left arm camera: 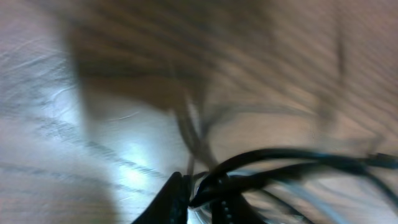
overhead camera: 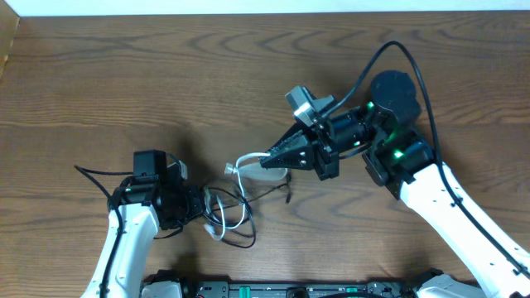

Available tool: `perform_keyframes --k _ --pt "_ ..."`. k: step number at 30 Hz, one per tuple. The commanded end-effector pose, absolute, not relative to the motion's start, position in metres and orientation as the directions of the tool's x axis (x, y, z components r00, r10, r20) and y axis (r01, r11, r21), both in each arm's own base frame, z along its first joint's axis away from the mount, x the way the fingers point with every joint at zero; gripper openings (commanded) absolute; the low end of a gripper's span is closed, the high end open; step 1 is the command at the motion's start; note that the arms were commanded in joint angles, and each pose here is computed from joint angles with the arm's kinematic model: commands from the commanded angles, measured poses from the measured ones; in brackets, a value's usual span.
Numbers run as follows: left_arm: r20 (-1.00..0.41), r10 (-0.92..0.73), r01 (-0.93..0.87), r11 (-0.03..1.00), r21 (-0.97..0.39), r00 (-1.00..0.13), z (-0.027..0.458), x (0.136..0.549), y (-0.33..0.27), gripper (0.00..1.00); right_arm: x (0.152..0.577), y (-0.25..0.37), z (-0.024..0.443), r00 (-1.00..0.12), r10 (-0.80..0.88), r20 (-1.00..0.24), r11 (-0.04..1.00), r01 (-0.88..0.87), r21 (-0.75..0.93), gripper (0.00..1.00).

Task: Untangle cables
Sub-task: 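Pull the right gripper up and right, extracting the white cable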

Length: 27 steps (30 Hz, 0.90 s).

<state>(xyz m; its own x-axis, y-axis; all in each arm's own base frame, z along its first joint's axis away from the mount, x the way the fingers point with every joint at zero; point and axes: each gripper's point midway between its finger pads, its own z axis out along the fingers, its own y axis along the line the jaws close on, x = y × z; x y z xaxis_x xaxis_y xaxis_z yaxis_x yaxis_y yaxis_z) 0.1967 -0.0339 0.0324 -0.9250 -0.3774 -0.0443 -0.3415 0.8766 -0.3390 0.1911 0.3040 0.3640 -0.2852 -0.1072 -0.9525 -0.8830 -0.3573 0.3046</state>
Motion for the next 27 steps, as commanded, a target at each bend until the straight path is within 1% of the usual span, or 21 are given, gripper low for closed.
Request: perform_keyframes --k 1,3,6,8,11,14,17,20,25,26,27 --pt "-0.009 -0.459 -0.444 0.863 -0.242 -0.888 0.021 0.190 -0.018 0.21 0.192 0.301 0.366 -0.290 -0.112 -0.951 -0.359 -0.880 0.311 0.01" --pt "-0.001 -0.492 -0.483 0.856 -0.182 -0.871 0.015 0.187 -0.009 0.23 0.195 0.301 0.363 -0.312 -0.122 -0.942 -0.349 -0.875 0.335 0.01" --pt "0.022 -0.509 -0.506 0.849 -0.154 -0.860 0.007 0.185 -0.006 0.31 0.202 0.299 0.357 -0.337 -0.131 -0.932 -0.332 -0.871 0.362 0.01" --pt "0.040 -0.509 -0.509 0.848 -0.147 -0.860 0.004 0.184 -0.006 0.31 0.205 0.298 0.356 -0.348 -0.132 -0.928 -0.321 -0.871 0.372 0.01" --pt "0.053 -0.505 -0.507 0.850 -0.145 -0.862 -0.001 0.185 -0.007 0.32 0.214 0.291 0.359 -0.334 -0.111 -0.936 -0.297 -0.888 0.352 0.01" --pt "0.056 -0.504 -0.507 0.850 -0.143 -0.862 -0.002 0.185 -0.007 0.37 0.238 0.272 0.369 -0.347 -0.070 -0.935 -0.222 -0.909 0.354 0.01" --pt "0.055 -0.502 -0.504 0.852 -0.144 -0.863 -0.002 0.185 -0.007 0.37 0.261 0.245 0.386 -0.336 -0.011 -0.942 -0.139 -0.932 0.334 0.01" --pt "0.050 -0.498 -0.500 0.854 -0.146 -0.866 -0.002 0.186 -0.006 0.37 0.275 0.216 0.408 -0.283 0.049 -0.958 -0.064 -0.958 0.280 0.01" --pt "0.047 -0.498 -0.500 0.854 -0.146 -0.866 -0.002 0.186 -0.006 0.38 0.270 0.174 0.446 -0.086 0.129 -0.988 0.047 -0.995 0.092 0.01" --pt "0.047 -0.498 -0.500 0.854 -0.146 -0.866 -0.002 0.186 -0.006 0.42 0.269 0.166 0.451 -0.048 0.146 -0.988 0.073 -0.996 0.059 0.01" --pt "0.047 -0.498 -0.499 0.854 -0.146 -0.866 -0.002 0.187 -0.006 0.43 0.270 0.157 0.456 -0.024 0.163 -0.986 0.104 -0.994 0.041 0.01"
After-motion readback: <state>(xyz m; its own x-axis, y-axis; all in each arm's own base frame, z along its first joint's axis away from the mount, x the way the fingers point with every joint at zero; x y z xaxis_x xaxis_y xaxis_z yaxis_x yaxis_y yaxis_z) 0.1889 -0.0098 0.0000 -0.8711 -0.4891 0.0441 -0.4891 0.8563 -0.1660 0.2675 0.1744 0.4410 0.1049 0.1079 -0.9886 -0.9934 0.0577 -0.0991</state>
